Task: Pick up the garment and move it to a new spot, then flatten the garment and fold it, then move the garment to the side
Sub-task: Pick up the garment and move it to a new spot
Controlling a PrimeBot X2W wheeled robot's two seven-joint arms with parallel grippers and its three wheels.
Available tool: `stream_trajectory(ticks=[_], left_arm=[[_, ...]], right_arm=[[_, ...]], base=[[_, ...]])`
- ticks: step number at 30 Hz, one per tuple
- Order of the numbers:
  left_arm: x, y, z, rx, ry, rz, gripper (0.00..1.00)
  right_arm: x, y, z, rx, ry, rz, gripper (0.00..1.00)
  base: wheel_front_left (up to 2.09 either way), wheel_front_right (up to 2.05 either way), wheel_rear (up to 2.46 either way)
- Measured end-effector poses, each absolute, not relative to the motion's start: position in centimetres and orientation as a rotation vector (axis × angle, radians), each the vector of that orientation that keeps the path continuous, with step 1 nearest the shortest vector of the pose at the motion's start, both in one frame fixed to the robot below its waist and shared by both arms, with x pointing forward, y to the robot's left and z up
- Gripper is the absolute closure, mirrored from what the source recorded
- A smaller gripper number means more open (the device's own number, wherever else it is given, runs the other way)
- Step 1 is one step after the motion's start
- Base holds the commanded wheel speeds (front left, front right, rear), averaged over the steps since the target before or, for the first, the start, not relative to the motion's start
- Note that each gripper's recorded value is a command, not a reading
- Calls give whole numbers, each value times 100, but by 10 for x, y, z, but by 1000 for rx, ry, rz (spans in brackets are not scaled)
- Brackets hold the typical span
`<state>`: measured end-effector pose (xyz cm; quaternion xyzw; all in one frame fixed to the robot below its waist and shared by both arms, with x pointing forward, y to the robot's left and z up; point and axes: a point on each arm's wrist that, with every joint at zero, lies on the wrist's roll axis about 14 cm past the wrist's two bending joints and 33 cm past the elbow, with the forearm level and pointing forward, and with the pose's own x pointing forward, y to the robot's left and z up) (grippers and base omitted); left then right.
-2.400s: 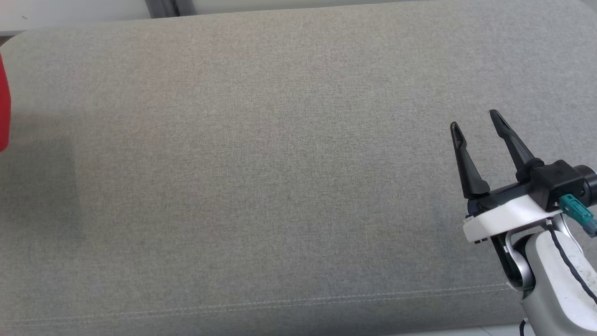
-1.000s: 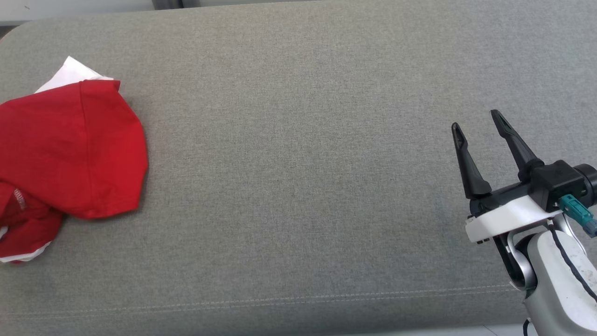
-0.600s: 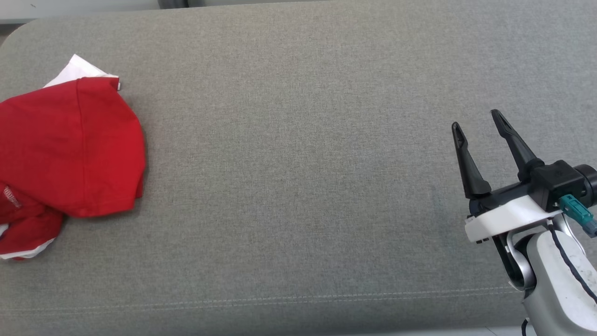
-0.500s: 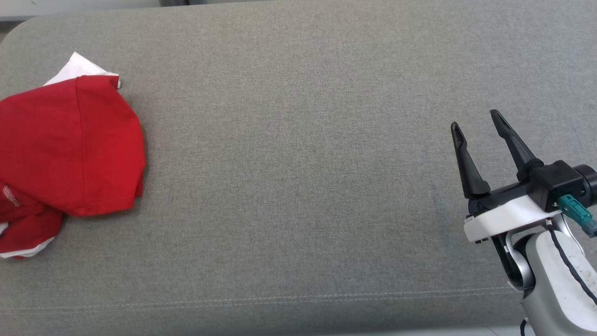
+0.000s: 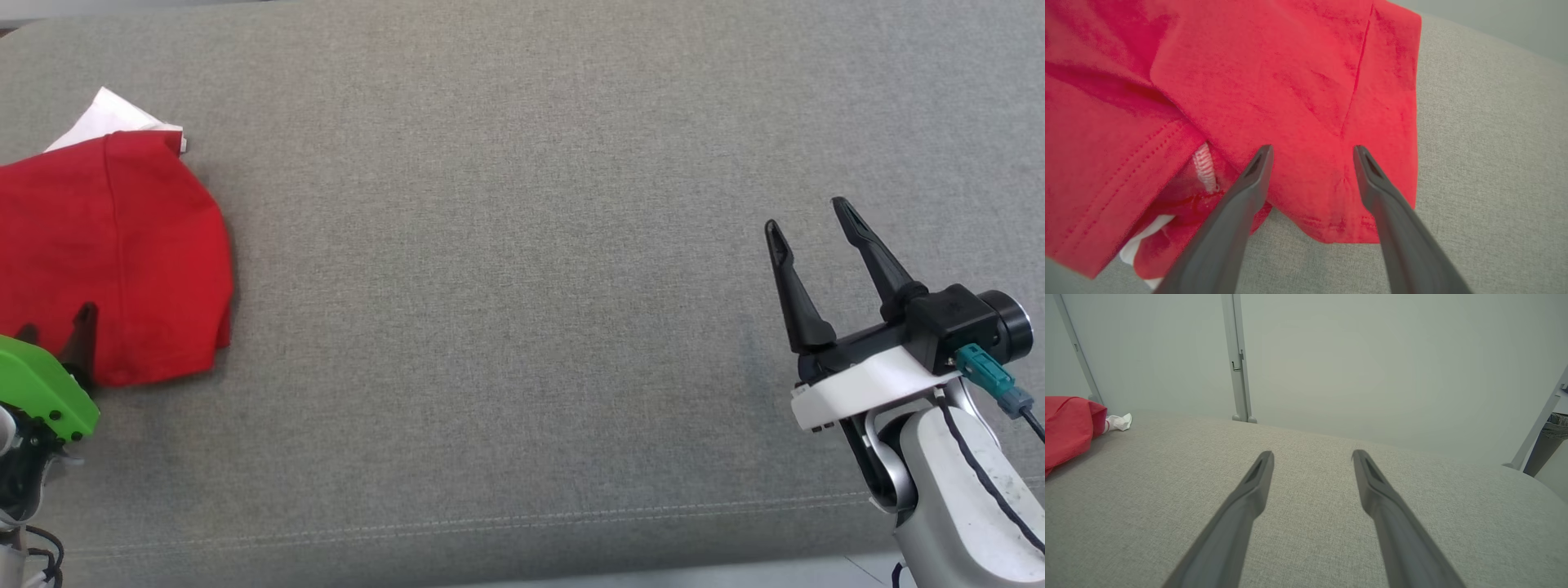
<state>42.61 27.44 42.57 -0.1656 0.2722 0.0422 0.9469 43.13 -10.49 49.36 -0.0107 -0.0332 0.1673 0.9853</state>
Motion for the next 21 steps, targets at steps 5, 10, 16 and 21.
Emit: stream_trajectory(ticks=[5,10,16,21], left_arm=[[426,258,410,-414,600,81,0],[423,250,392,-437,656,85,0],[422,250,373,-438,707,108,0],[419,251,356,-437,758,133,0]], right_arm=[[430,-111,492,-23,-60,317,0],[431,-118,489,-33,-54,299,0],[435,-125,486,-40,-48,282,0],[436,-130,480,-43,-33,269,0]], base=[[0,0,0],[0,0,0],[0,0,0],[0,0,0]])
